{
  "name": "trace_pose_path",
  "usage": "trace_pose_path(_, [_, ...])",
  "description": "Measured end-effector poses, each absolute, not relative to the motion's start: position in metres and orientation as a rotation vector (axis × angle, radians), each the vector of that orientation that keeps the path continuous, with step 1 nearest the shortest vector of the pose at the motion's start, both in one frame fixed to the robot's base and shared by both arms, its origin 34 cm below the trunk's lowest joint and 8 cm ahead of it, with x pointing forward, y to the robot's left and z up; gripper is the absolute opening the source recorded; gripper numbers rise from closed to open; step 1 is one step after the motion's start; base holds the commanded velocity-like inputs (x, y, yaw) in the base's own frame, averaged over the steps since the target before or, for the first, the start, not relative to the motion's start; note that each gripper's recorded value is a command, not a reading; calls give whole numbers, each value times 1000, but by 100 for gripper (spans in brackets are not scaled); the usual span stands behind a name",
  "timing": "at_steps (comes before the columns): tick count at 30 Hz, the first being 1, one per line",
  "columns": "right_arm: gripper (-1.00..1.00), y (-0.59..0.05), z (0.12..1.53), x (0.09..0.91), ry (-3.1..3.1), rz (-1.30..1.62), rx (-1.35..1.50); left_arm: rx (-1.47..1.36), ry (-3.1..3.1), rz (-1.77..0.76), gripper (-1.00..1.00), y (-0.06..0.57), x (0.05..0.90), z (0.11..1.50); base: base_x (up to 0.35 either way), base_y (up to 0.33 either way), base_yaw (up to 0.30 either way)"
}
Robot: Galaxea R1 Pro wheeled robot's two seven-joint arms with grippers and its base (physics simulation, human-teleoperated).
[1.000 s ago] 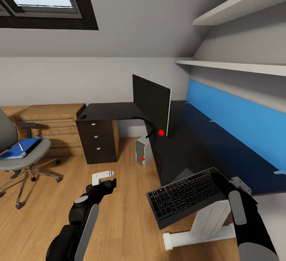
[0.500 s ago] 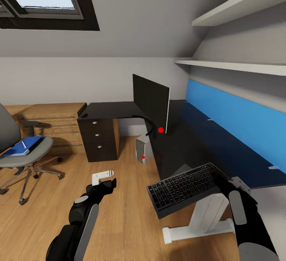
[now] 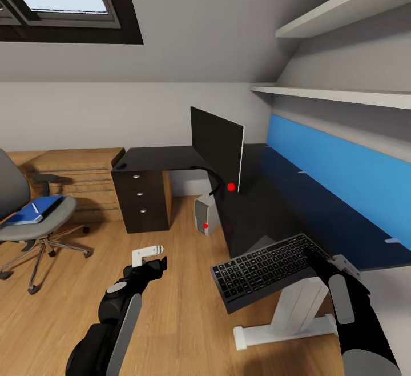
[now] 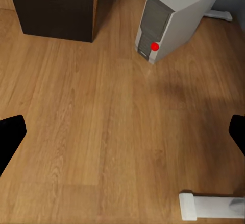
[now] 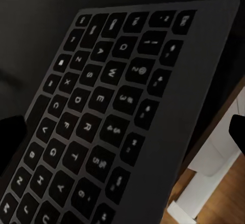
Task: In the bedroom, organize the workspace by keeping the computer under the desk, ensuring the monitor is on the desk, placing the keyboard on the desk next to the monitor, placing the mouse on the desk next to the keyboard, moving the folder from the swivel chair onto the desk next to the mouse, stacking the notebook on top of the folder with the pen on top of the notebook, and positioning the swivel chair next to the desk.
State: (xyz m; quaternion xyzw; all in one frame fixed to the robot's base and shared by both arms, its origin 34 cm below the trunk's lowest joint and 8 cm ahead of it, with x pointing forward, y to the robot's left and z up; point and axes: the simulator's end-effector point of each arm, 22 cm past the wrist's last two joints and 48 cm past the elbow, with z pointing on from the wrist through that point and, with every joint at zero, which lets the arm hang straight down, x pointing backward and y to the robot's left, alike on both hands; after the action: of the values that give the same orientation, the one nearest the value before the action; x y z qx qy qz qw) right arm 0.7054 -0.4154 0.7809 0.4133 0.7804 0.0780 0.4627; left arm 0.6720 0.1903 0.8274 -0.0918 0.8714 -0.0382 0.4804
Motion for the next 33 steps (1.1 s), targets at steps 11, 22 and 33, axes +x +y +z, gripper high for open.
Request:
trace_pose_path(11, [100, -415, 776, 705, 1918, 193, 1016, -225, 2126, -93, 100, 190, 672, 822, 0, 0, 0])
trace_pose_path(22, [100, -415, 776, 705, 1918, 192, 1016, -223, 2127, -93, 100, 190, 672, 821, 43, 0, 0])
trace_pose_path(33, [100, -415, 776, 705, 1918, 192, 1016, -223, 2128, -93, 100, 190, 671, 821, 16, 0, 0])
